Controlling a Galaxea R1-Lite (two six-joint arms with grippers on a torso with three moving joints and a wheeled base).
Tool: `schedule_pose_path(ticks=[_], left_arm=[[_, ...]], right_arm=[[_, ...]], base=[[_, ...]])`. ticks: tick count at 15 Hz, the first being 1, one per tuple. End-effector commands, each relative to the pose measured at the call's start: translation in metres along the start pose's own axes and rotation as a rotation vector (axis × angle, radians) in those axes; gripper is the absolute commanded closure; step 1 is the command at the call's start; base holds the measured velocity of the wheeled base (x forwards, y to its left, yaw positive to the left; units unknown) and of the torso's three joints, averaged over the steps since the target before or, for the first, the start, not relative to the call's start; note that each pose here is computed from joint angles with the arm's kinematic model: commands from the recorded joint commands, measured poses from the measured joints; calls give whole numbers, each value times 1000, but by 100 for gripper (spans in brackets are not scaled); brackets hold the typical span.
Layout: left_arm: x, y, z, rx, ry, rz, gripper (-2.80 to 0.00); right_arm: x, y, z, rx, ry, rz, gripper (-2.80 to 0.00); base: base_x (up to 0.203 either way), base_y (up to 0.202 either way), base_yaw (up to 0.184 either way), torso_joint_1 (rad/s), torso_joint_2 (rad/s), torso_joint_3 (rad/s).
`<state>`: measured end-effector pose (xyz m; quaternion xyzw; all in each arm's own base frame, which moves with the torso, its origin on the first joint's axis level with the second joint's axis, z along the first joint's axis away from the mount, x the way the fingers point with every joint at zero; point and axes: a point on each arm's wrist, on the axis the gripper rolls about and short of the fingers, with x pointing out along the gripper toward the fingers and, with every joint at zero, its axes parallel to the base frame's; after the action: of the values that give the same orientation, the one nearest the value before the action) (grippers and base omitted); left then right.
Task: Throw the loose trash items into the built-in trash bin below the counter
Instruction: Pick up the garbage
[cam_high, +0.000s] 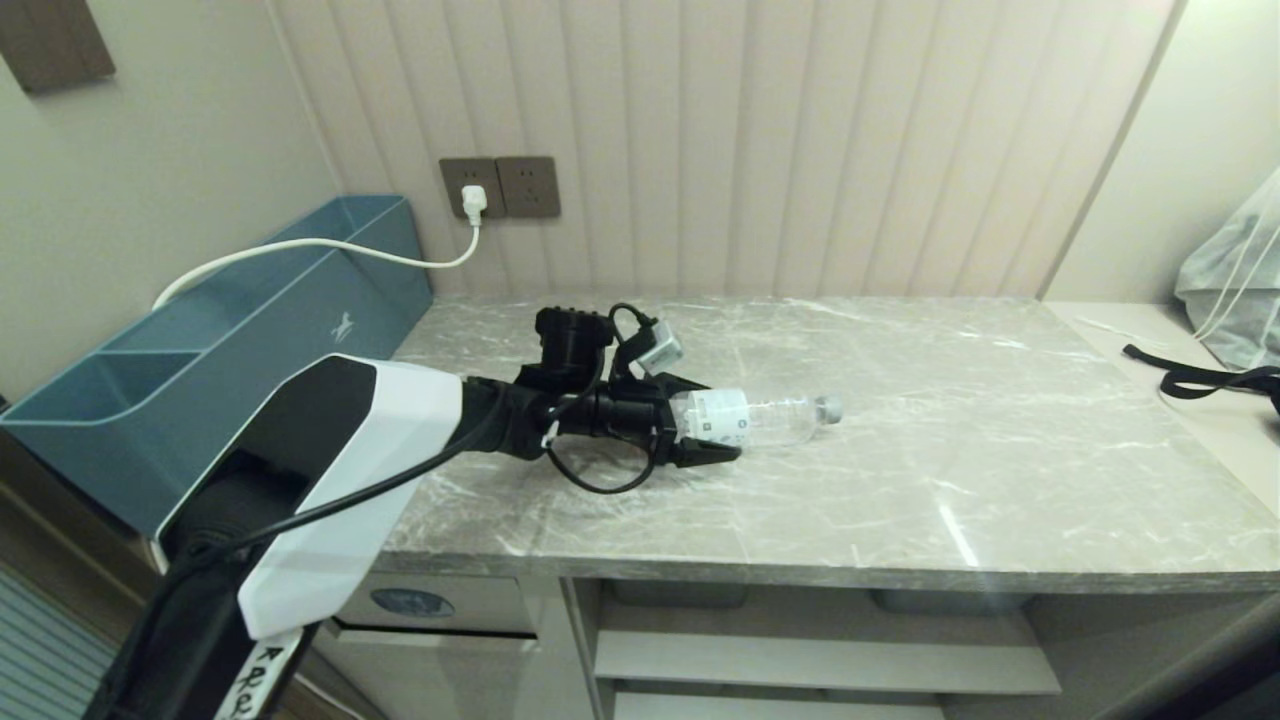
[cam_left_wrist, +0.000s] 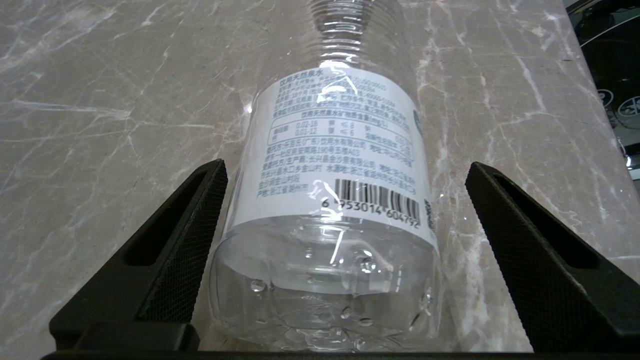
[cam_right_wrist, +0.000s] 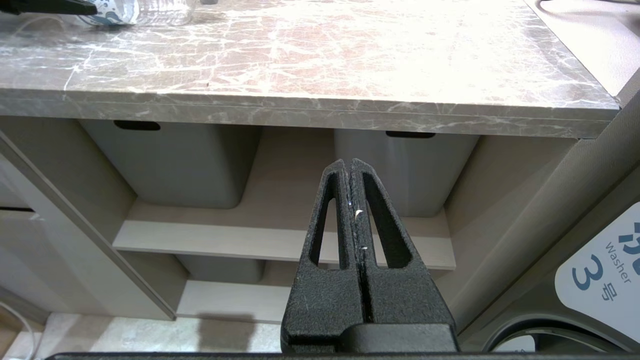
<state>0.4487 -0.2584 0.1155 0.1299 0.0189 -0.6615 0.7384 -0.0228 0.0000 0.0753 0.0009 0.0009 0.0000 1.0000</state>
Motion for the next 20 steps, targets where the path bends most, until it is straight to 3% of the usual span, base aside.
schedule_pose_path(ticks=[1, 5, 6, 12, 15, 16, 20], left_arm=[[1, 0, 0, 4, -2, -2, -280], [1, 0, 0, 2, 1, 3, -280], [2, 0, -3, -6, 4, 1, 0], [3, 0, -6, -13, 7, 2, 0], [-1, 0, 4, 0, -2, 8, 0], [-4, 0, 9, 7, -7, 11, 0], [-41, -5, 68, 43, -52, 58, 0]], right_arm=[[0, 0, 0, 0, 0, 0, 0], [0, 0, 0, 0, 0, 0, 0], [0, 0, 0, -2, 0, 0, 0], [0, 0, 0, -2, 0, 0, 0], [0, 0, 0, -2, 0, 0, 0], [0, 0, 0, -2, 0, 0, 0], [0, 0, 0, 1, 0, 0, 0]], base=[[0, 0, 0, 0, 0, 0], [0, 0, 0, 0, 0, 0], [0, 0, 0, 0, 0, 0], [0, 0, 0, 0, 0, 0], [0, 0, 0, 0, 0, 0], [0, 0, 0, 0, 0, 0], [0, 0, 0, 0, 0, 0]])
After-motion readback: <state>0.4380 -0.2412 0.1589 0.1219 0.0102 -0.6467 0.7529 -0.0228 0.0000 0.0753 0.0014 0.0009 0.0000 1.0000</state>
